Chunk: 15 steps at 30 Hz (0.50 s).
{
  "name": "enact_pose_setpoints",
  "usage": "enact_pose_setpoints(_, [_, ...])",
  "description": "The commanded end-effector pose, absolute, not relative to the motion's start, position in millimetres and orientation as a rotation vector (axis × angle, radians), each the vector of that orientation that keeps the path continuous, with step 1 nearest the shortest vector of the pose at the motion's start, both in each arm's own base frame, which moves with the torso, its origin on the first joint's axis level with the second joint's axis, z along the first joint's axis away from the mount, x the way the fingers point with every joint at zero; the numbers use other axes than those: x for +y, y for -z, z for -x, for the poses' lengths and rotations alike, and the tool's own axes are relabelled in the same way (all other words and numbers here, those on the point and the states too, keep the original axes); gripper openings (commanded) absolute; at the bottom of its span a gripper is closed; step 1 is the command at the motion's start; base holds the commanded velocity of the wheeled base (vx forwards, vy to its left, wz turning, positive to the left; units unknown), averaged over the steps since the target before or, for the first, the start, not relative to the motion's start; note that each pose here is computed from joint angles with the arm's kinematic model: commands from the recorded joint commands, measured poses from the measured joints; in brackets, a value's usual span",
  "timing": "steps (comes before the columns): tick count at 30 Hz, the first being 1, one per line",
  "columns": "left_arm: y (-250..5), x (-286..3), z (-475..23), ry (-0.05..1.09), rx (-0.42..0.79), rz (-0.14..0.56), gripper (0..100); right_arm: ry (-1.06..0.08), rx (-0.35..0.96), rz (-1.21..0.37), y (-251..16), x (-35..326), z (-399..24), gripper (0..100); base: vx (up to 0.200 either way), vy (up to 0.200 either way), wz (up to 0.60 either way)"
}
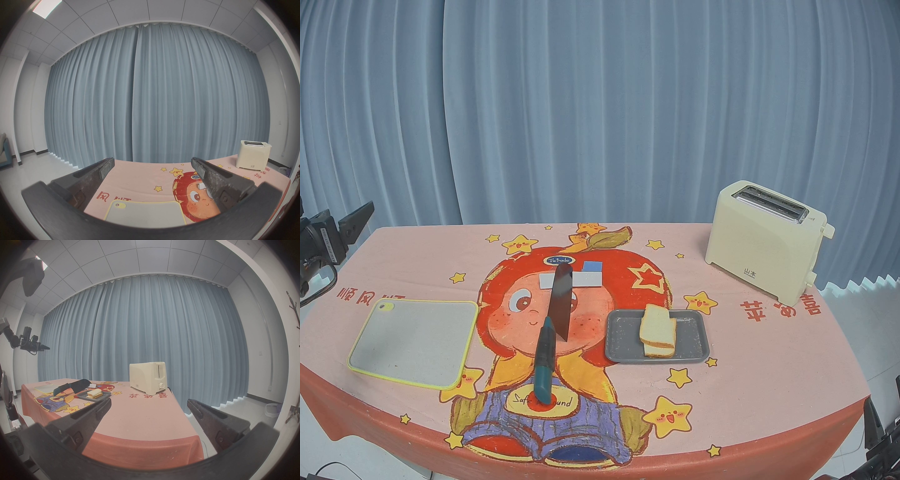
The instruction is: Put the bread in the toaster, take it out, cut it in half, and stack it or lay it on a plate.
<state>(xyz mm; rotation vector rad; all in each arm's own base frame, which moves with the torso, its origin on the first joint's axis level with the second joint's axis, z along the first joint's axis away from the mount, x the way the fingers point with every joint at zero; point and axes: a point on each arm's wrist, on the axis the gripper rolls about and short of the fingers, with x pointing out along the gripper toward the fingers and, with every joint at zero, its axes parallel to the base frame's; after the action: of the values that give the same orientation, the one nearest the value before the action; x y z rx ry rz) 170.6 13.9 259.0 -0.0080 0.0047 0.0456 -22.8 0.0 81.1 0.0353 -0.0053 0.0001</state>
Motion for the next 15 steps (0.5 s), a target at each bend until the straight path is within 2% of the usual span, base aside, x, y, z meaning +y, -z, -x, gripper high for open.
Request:
enact_pose_setpoints(1, [-269, 12, -152, -0.035, -0.058, 0.004, 100, 0.000, -0.005, -0.035, -76, 0, 23, 100, 0.000, 0.000, 0.00])
enact_pose_setpoints(10, [-267, 10, -133, -0.032, -0.090, 0.001, 100, 0.000, -0.005, -0.035, -76, 0, 23, 100, 0.000, 0.000, 0.00])
enact_pose_setpoints(15, [-257, 8, -117, -0.009, -0.095, 0.000, 100, 0.000, -0.005, -0.035, -76, 0, 23, 100, 0.000, 0.000, 0.00])
